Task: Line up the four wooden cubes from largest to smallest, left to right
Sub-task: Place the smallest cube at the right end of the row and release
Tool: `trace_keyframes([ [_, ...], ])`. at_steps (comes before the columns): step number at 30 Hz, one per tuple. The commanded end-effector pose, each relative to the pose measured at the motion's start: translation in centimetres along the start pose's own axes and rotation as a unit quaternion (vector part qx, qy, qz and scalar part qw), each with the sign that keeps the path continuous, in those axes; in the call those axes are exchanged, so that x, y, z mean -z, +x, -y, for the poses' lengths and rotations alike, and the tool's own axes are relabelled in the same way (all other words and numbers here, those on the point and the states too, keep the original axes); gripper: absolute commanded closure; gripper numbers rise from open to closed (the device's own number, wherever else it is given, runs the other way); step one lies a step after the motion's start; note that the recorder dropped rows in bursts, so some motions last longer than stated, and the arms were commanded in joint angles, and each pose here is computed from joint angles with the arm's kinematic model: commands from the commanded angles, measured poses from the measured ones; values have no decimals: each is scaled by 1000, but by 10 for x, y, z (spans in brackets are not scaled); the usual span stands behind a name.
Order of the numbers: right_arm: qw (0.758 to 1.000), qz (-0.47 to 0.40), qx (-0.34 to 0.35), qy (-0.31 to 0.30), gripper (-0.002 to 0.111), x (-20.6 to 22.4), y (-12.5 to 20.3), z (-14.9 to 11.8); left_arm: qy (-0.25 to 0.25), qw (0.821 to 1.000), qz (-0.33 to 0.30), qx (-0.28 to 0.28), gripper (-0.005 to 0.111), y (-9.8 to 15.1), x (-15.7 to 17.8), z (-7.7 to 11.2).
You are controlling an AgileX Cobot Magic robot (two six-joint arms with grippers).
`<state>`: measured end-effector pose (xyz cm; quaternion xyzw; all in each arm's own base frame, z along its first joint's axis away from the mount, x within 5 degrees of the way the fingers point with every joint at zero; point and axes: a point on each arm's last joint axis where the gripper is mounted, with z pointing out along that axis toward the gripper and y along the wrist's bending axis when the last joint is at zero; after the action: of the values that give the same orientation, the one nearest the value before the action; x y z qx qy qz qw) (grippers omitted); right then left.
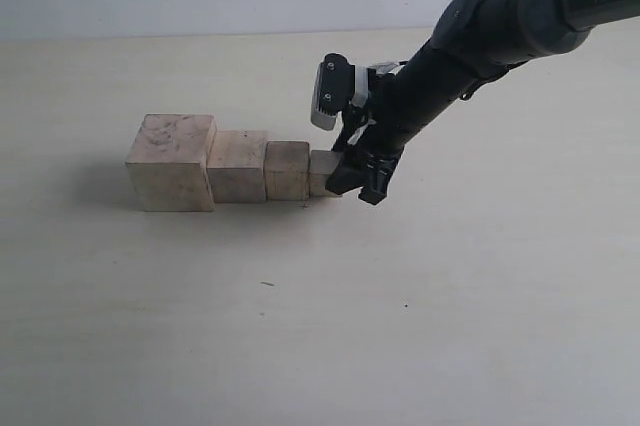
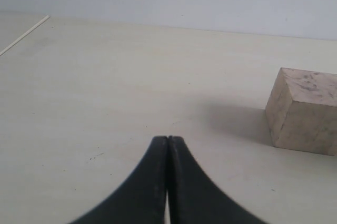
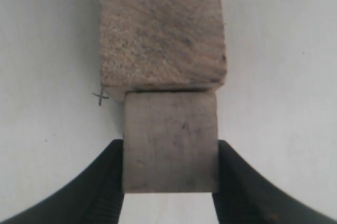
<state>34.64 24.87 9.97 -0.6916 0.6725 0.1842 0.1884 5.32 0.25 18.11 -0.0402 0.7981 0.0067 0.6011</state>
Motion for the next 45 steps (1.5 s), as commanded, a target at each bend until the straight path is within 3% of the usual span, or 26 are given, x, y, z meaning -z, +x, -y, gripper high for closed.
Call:
trace_keyframes([
  [1,999,-29,8,-24,84,-16,14,-6,2,1000,8,-2,107,0,0,0],
  [9,1000,-20,-10,-8,48,-3,5,-5,2,1000,8,-2,107,0,0,0],
  [15,999,-17,-29,23,35,24,-8,-3,2,1000,8,-2,107,0,0,0],
  [21,995,-36,-63,72,36,52,-16,0,2,1000,8,-2,107,0,0,0],
  [25,990,-63,-85,93,43,60,-13,1,2,1000,8,-2,107,0,0,0],
  [29,988,-76,-89,97,53,50,-7,4,2,1000,8,-2,107,0,0,0],
  [45,982,-44,-149,105,53,17,4,12,2,1000,8,-2,107,0,0,0],
])
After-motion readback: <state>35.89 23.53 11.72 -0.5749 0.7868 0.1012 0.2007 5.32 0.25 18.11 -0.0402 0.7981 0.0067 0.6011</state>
